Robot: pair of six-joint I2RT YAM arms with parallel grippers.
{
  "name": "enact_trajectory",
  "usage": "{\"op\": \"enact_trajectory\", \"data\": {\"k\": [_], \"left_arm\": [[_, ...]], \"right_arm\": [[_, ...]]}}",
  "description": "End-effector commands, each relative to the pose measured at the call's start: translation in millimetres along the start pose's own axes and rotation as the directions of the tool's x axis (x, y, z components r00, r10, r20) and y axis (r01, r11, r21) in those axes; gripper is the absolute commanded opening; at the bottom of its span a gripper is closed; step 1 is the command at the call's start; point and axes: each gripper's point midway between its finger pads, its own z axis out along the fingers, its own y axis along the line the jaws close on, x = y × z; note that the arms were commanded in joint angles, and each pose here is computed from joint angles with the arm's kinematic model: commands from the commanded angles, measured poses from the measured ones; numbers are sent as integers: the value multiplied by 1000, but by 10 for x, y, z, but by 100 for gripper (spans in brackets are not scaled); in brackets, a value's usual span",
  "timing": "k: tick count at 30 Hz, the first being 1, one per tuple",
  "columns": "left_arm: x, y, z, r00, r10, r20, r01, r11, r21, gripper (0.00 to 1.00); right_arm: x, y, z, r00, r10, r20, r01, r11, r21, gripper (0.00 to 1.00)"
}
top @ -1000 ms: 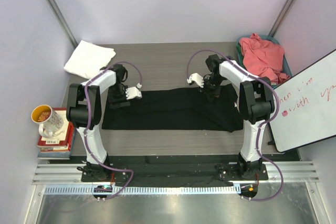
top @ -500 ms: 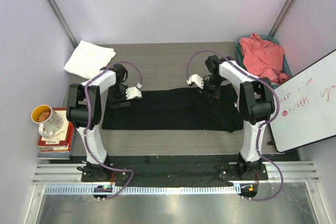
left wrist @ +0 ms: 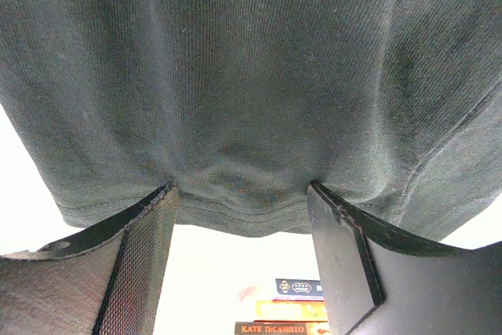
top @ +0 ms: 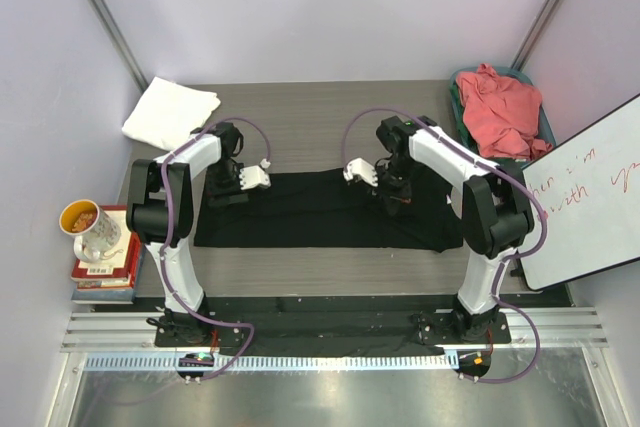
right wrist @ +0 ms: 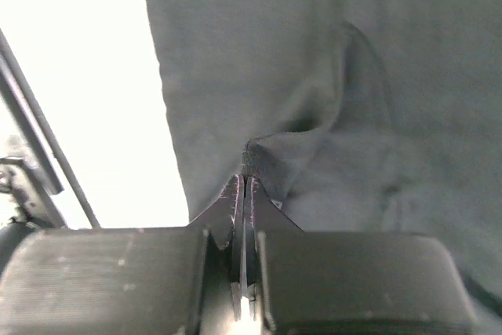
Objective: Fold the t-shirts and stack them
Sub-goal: Fold the other side of the tshirt into a rectangle
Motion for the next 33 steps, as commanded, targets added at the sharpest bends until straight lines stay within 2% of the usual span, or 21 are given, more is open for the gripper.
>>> {"op": "enact_trajectory", "data": {"k": [1,16,17,18,19,20,21,22,23,27,29,33], "left_arm": [[-58,56,-118,999,31,18,-31,999,-26,67],[5,-84,-135,999,48,7,-48,999,-22,67],[6,-94,-130,999,51,5,-51,998,-21,68],[7,-97,-132,999,51,5,-51,998,-22,68],[12,-100,-144,999,52,4,-52,998,-24,68],[13,-97,-140,999,52,3,-52,998,-25,68],[10,-101,-145,999,52,3,-52,998,-25,68],[13,-89,-157,999,51,3,-51,998,-30,68],[7,-87,-156,999,51,3,-51,998,-30,68],[-26,-72,-187,999,50,2,-50,998,-37,68],[-35,-49,-203,999,52,2,-51,998,-45,68],[-17,2,-215,998,54,-16,-55,996,-66,68]], "right_arm": [[-150,280,-102,998,-54,36,55,998,-29,1],[-289,921,50,983,-185,-7,181,971,-157,1],[-283,938,60,980,-196,-13,191,968,-162,4],[-278,958,62,979,-202,-17,196,967,-164,13],[-284,966,62,978,-207,-18,201,966,-164,37],[-289,962,56,979,-205,-17,199,967,-158,47],[-290,946,46,978,-206,-22,200,968,-151,68],[-297,931,45,978,-209,-22,204,968,-145,76],[-302,918,35,977,-213,-22,208,969,-137,99],[-335,735,-25,980,-197,-31,195,979,-54,100],[-403,479,-60,985,-172,-14,172,984,42,97],[-257,-159,-292,998,-9,55,-3,980,197,83]]}}
